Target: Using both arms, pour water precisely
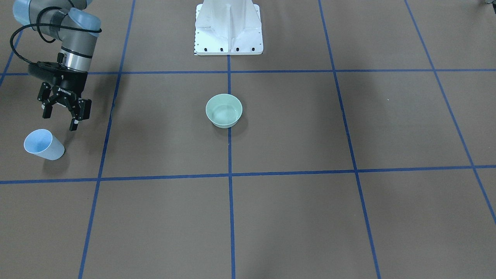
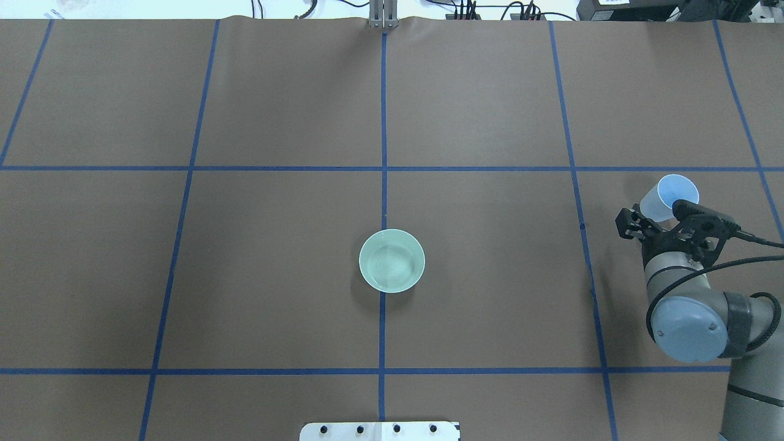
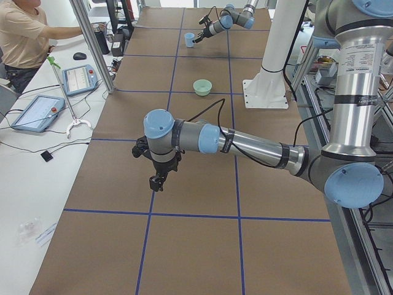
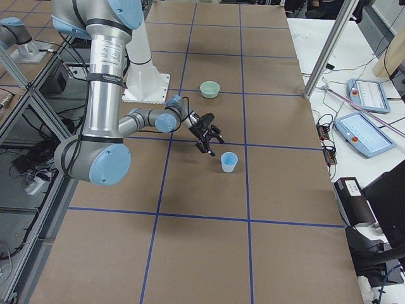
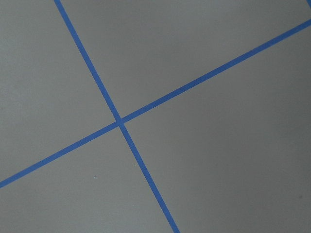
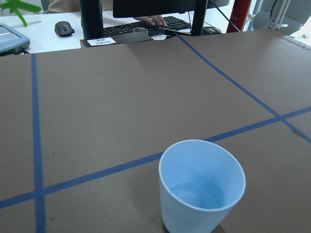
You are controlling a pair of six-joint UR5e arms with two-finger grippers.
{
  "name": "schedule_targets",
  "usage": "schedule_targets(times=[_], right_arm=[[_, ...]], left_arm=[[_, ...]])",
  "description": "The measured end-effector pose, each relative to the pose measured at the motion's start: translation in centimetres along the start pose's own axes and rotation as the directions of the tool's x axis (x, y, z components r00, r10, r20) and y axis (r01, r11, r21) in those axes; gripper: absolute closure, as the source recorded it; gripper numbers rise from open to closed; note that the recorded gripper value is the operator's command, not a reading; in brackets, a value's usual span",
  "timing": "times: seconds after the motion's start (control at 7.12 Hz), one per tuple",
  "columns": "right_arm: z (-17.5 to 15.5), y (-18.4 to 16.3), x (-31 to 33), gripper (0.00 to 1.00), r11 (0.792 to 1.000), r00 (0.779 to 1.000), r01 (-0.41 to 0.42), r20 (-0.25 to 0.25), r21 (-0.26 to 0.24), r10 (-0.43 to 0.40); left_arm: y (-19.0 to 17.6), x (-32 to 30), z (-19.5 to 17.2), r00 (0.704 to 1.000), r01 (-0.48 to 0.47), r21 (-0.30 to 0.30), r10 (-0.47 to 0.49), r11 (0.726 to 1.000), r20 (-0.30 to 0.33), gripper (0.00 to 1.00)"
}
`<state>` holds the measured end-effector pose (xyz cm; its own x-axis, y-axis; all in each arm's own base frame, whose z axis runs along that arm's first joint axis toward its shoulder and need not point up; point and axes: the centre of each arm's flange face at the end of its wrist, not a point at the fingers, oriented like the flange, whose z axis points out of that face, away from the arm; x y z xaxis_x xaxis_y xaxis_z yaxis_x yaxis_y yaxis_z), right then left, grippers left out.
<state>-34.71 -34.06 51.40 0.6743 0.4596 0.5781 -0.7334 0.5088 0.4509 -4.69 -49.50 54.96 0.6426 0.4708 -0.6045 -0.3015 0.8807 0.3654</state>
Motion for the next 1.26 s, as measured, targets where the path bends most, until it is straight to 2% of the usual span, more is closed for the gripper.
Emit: schedule_targets(times=[0.42,0.84,1.26], right_arm=[[2.3,1.8,0.0,0.00,0.996,1.000,-0.020,-0.007,0.089,0.020],[4.9,3.1,0.8,0.00,0.993,0.999,0.004,-0.044,0.121,0.001],[7.1,1.3,1.9,0.00,0.988,0.996,-0.002,-0.089,0.155,0.016]], left_arm=[[0.0,0.1,0.0,1.000,-0.003,0.001,0.003,1.000,0.000,0.00],[0.0,0.1,-0.1,1.000,-0.003,0.002,0.003,1.000,-0.001,0.00],[-0.1,0.1,-0.1,1.000,-0.003,0.003,0.003,1.000,0.000,0.00]])
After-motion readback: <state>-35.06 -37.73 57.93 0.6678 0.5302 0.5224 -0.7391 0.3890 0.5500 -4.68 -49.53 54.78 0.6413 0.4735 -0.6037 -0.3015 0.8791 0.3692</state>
